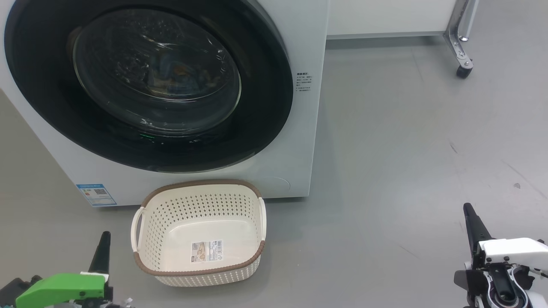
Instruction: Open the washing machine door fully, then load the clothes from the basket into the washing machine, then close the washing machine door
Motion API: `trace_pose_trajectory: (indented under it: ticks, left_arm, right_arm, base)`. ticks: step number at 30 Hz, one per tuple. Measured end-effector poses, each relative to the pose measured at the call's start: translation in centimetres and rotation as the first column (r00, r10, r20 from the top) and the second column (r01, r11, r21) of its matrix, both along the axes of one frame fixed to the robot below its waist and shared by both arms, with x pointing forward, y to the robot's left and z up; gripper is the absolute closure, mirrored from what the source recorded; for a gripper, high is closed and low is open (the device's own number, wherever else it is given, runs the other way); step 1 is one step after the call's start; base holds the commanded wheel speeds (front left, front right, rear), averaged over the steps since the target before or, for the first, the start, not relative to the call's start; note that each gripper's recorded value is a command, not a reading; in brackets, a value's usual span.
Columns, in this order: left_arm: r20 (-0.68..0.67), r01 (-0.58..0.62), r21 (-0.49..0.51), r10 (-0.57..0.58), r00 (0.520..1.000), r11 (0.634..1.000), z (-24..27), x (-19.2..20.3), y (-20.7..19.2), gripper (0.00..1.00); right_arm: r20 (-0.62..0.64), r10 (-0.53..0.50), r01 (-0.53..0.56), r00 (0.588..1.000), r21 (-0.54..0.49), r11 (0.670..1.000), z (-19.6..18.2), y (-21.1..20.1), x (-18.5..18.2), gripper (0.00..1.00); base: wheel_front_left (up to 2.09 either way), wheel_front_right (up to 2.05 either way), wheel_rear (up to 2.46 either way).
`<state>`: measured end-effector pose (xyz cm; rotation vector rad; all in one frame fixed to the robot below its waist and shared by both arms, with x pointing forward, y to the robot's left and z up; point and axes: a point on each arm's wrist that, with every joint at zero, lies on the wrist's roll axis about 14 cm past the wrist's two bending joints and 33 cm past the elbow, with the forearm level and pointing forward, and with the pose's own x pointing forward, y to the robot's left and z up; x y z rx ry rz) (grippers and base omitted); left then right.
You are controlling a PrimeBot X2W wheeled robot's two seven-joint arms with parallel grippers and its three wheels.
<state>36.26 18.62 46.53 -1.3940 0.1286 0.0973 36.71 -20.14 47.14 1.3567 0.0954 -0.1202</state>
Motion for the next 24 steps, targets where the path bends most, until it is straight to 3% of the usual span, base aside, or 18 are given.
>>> trace_pose_trajectory:
  ticks: [15, 24]
  left_arm:
    - [0.051, 0.005, -0.174, 0.004, 0.999, 0.985, 1.6, 1.1, -0.1, 1.00]
    - [0.059, 0.004, -0.191, 0.007, 0.998, 0.982, 1.7, 1.2, -0.1, 1.00]
  right_arm:
    - [0.043, -0.027, 0.017, 0.999, 0.211, 0.977, 0.8, -0.5, 0.4, 1.00]
    - [0.055, -0.029, 0.016, 0.998, 0.220, 0.975, 1.1, -0.5, 0.6, 1.00]
  base:
    - [0.00, 0.00, 0.00]
    - [0.00, 0.00, 0.00]
